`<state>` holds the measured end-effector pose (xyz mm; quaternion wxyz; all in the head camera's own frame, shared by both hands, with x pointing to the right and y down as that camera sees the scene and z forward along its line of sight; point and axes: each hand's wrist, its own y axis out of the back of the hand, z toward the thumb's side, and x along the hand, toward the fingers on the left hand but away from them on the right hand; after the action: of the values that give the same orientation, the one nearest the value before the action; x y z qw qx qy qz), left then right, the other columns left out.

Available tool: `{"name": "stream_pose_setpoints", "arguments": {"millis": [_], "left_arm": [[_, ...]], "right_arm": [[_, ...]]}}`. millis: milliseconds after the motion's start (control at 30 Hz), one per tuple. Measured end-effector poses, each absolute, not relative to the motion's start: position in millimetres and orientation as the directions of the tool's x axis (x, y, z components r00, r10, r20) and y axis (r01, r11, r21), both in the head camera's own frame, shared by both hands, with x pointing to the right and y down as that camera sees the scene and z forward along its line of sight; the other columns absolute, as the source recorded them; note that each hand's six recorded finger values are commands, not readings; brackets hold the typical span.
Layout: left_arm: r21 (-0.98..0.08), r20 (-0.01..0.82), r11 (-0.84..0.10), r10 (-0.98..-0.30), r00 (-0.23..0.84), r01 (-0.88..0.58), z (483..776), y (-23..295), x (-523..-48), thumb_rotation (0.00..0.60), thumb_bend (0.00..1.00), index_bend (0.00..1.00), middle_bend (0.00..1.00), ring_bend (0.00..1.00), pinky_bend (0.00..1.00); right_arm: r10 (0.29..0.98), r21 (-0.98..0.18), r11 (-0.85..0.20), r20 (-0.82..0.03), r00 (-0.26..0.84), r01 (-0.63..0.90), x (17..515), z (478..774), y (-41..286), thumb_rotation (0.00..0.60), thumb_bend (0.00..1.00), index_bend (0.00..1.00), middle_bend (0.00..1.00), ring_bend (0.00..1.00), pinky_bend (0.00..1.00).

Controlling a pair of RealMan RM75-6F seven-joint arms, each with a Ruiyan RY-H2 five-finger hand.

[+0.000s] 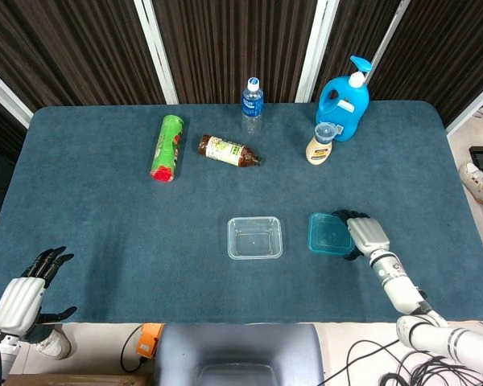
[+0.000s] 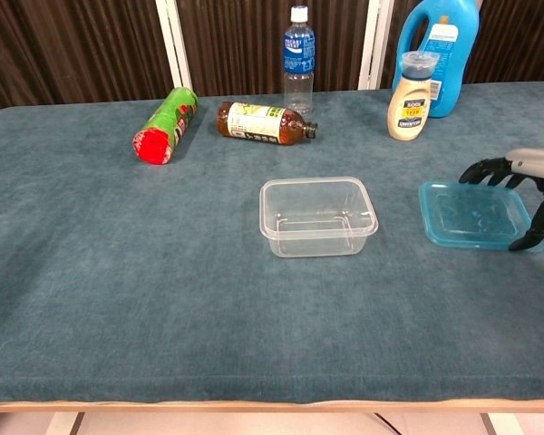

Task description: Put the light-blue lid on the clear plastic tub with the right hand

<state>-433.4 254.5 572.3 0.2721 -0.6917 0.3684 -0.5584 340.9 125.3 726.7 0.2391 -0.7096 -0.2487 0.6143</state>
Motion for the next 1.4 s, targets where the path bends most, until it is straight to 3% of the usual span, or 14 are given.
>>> {"name": "stream_pose_setpoints", "arguments": {"millis": [333, 600, 833, 1400], "left_arm": [[-0.788, 0.571, -0.580, -0.814, 0.107, -0.205, 571.7, 254.9, -432.7, 0.600, 0.36, 0.17, 0.07, 0.06, 0.28], [-0.788, 0.572, -0.582, -0.813, 0.109, -0.200, 571.9, 255.2, -431.6, 0.600, 0.36, 0.17, 0.07, 0.06, 0.28], [-0.787, 0.573, -0.582, -0.812, 0.107, -0.206, 571.9, 255.2, -432.9, 0.600, 0.36, 0.17, 0.07, 0.06, 0.28], [-0.785, 0.570, -0.579, -0.814, 0.110, -0.222, 570.1, 254.6, -434.8, 0.600, 0.36, 0.17, 0.08, 0.07, 0.28]], "right_arm": [[0.742, -0.721, -0.671, -0.654, 0.150, 0.172, 350.6, 684.3, 123.7, 0.600, 0.46, 0.42, 0.42, 0.57, 0.62], [0.735, -0.693, -0.676, -0.616, 0.282, 0.248, 320.2, 663.0, 128.8, 0.600, 0.46, 0.42, 0.42, 0.57, 0.62], [0.707, -0.659, -0.702, -0.598, 0.378, 0.271, 279.1, 665.9, 129.2, 0.600, 0.46, 0.42, 0.42, 0.57, 0.62], [0.675, -0.625, -0.729, -0.589, 0.444, 0.280, 202.7, 681.7, 123.8, 0.600, 0.46, 0.41, 0.42, 0.57, 0.62]]}}
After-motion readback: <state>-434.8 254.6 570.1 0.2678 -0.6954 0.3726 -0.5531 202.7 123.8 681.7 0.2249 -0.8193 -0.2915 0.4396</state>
